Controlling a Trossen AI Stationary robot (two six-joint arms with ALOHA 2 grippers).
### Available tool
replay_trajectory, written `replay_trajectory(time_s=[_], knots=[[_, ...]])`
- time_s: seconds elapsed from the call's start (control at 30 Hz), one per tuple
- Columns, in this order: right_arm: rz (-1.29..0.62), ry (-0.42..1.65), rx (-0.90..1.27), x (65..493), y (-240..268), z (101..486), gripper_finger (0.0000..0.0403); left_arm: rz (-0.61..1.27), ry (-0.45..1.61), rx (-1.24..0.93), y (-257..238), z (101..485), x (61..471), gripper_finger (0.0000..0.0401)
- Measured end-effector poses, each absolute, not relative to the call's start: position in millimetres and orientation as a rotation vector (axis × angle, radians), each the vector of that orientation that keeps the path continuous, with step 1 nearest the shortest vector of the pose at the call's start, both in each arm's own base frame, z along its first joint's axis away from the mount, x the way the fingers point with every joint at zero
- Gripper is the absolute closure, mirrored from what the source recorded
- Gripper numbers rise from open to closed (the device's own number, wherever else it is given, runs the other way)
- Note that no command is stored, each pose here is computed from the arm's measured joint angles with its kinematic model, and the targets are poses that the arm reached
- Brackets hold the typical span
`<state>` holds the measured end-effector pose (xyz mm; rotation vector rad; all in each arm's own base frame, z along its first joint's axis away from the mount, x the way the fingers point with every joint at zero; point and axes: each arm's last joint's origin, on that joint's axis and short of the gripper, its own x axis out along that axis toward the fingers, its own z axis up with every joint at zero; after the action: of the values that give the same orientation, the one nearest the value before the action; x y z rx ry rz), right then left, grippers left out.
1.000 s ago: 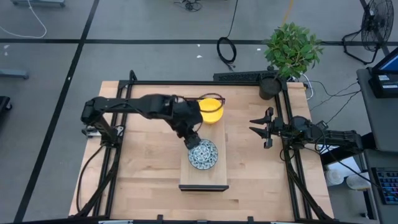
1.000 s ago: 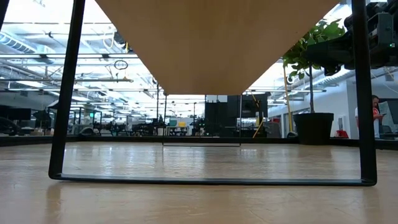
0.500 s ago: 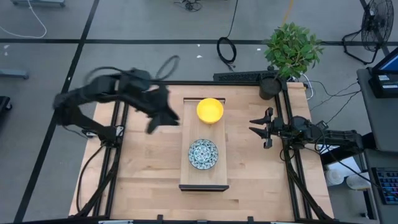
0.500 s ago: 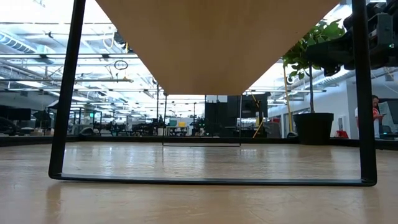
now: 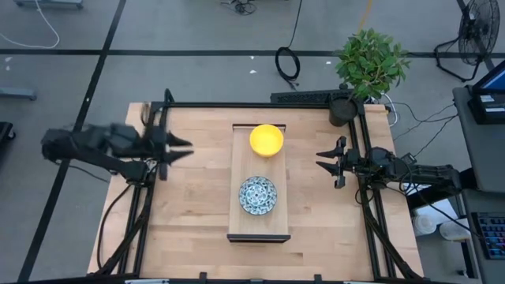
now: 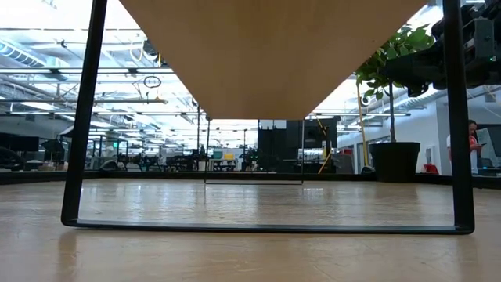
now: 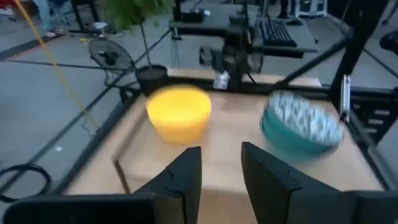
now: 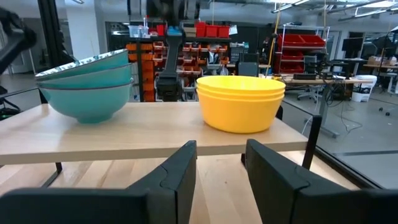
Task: Pick & Place Mini bowls
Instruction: Return to Home Position
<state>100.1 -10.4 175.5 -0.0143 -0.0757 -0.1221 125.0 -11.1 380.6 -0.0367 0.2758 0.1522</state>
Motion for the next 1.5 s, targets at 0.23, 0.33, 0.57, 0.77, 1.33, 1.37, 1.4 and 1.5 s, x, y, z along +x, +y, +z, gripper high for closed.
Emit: replay_trajectory(time_s=[0.23,0.33,0.57,0.77,1.33,1.37,1.4,1.5], knots=[[-0.122,-0.076,-0.014,100,-10,176,0.0277,0.067,0.141,-0.137,-9,259,112,0.0283],[-0.122,-0.076,-0.014,100,-10,176,0.0277,0.02,0.037,-0.132,-9,232,107,0.0283],[-0.122,-0.076,-0.014,100,-10,176,0.0277,0.009,-0.069,-0.117,-8,185,103,0.0283],[-0.122,-0.076,-0.014,100,-10,176,0.0277,0.014,-0.071,-0.084,-8,175,103,0.0283],[-0.122,-0.076,-0.014,100,-10,176,0.0277,0.038,-0.032,-0.063,-8,172,104,0.0283],[-0.122,-0.076,-0.014,100,-10,176,0.0277,0.038,-0.032,-0.063,-8,172,104,0.0283],[-0.122,-0.076,-0.014,100,-10,176,0.0277,0.038,-0.032,-0.062,-8,172,104,0.0283],[-0.122,-0.076,-0.014,100,-10,176,0.0277,0.038,-0.032,-0.063,-8,172,104,0.0283]])
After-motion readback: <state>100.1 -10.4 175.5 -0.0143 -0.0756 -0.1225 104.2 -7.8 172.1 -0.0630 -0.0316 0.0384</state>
